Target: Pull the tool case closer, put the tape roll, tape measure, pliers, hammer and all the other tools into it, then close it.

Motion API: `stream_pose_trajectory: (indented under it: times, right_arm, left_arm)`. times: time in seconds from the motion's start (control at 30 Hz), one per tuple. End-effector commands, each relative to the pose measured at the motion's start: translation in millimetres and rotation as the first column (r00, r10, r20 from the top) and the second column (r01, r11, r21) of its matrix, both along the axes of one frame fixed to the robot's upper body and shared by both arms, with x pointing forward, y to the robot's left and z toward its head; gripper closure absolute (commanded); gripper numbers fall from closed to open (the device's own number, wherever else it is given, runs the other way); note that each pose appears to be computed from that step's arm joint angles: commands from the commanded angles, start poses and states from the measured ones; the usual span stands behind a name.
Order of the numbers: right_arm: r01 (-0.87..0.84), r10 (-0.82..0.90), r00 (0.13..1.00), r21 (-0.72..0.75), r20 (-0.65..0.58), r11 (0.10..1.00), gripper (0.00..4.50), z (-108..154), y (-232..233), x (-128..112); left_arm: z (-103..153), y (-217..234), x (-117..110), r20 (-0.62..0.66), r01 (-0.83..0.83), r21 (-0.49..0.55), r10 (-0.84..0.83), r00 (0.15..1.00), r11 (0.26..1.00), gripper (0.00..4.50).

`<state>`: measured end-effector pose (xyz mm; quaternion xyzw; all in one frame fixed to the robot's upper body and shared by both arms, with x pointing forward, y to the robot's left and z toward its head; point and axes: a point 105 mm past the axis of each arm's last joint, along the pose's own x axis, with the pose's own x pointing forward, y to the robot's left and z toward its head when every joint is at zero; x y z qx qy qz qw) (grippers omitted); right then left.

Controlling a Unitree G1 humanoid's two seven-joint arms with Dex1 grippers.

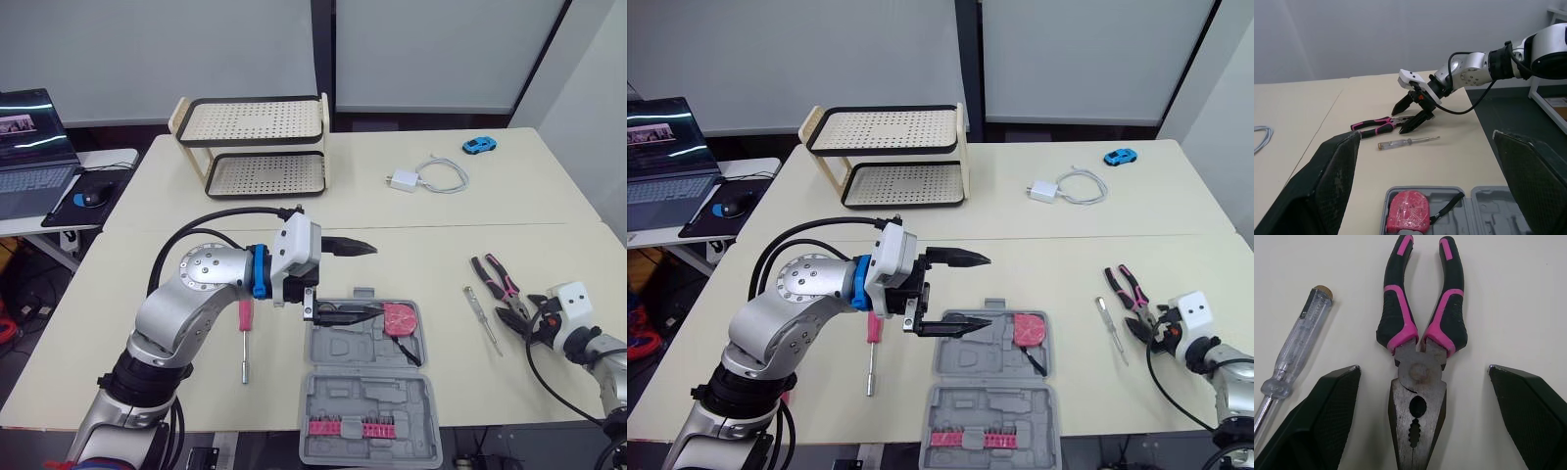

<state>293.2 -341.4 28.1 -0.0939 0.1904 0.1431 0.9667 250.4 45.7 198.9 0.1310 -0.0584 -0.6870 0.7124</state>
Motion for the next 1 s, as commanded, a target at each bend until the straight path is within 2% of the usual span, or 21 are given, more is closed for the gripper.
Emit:
stream_pose_trajectory:
  times: [0.03,0.23,0.33,0.53,0.57,0.73,0.83,1.0]
  right_arm:
    - [0.005,-0.005,0.999,-0.001,0.037,1.000,0.04,7,-1,2]
    - [0.025,-0.025,0.999,0.013,0.034,1.000,0.04,2,0,5]
    - [0.039,-0.039,0.999,0.018,0.034,0.999,1.00,-1,1,8]
    - [0.062,-0.063,0.997,0.013,0.042,0.998,3.19,-5,-2,10]
    - [0.061,-0.061,0.997,0.013,0.042,0.998,3.34,-5,-1,10]
    - [0.066,-0.067,0.996,0.013,0.056,0.998,3.33,-5,-2,7]
    - [0.059,-0.059,0.995,0.006,0.086,0.998,3.33,5,-3,3]
    - [-0.007,0.009,0.986,-0.014,0.167,1.000,3.33,49,9,0]
  left_arm:
    - [3,0,-2,0.031,0.012,-0.005,-0.012,0.999,1.000,0.00]
    - [2,-2,-1,0.038,0.019,-0.003,-0.018,0.999,1.000,0.00]
    - [3,-3,-2,0.041,0.023,-0.005,-0.023,0.999,1.000,0.00]
    - [5,-4,-2,0.041,0.022,-0.004,-0.022,0.999,1.000,0.00]
    - [5,-4,-2,0.041,0.021,-0.005,-0.021,0.999,1.000,0.00]
    - [4,-4,-2,0.039,0.017,-0.005,-0.017,0.999,1.000,0.00]
    - [6,-2,-1,0.031,0.009,-0.013,-0.009,0.999,1.000,0.00]
    - [14,9,2,0.047,-0.020,-0.073,0.023,0.999,0.997,0.00]
